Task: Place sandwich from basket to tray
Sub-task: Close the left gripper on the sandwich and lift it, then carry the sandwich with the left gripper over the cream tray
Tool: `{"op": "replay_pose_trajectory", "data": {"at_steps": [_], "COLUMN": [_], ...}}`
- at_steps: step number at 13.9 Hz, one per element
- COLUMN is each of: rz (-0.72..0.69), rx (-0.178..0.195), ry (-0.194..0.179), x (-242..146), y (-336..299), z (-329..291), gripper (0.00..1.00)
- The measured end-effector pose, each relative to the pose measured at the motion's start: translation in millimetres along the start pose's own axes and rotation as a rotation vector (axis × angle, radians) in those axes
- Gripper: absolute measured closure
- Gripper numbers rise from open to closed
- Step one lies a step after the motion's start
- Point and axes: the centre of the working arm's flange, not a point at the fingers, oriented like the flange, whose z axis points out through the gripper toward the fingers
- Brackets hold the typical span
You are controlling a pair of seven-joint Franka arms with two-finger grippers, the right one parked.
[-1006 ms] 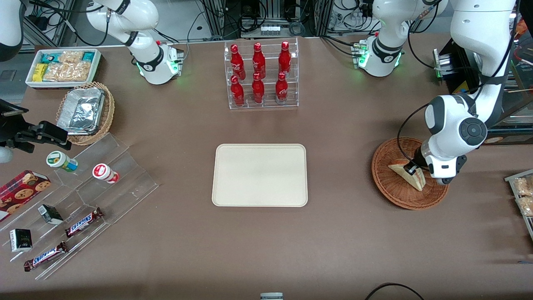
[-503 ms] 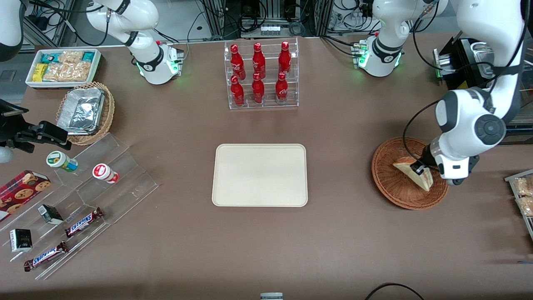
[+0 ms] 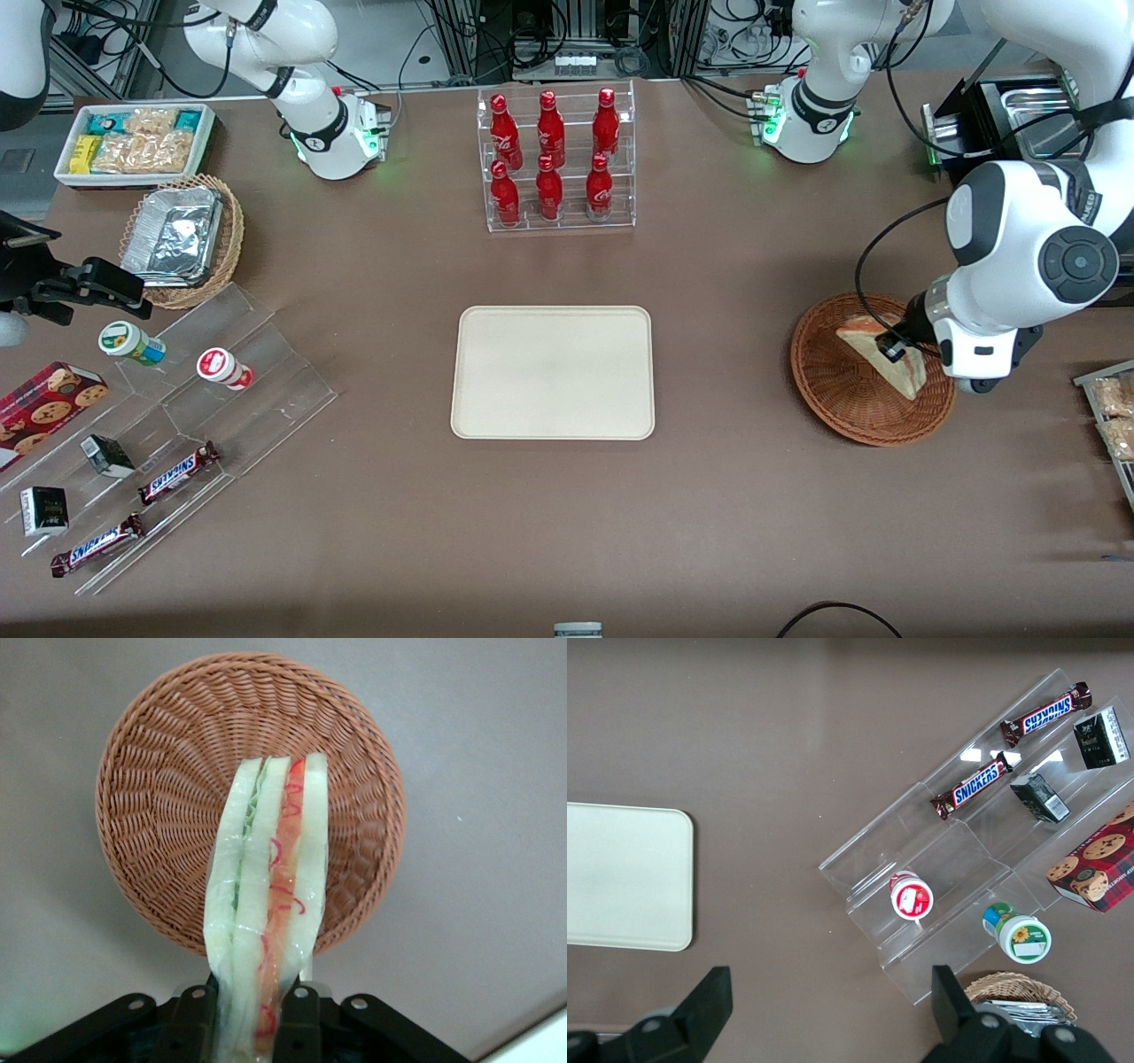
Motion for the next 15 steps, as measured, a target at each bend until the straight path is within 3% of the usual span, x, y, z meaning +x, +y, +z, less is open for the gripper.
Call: {"op": "replay_pose_trajectory", "data": {"at_steps": [7, 15], "rz": [0.099, 0.321], "rx": [0.006, 0.006], "ry": [0.016, 0.056], "x": [-44.0, -160.5], "y": [40.0, 114.5], "z": [-47.6, -59.3], "gripper": [0.76, 0.76]}}
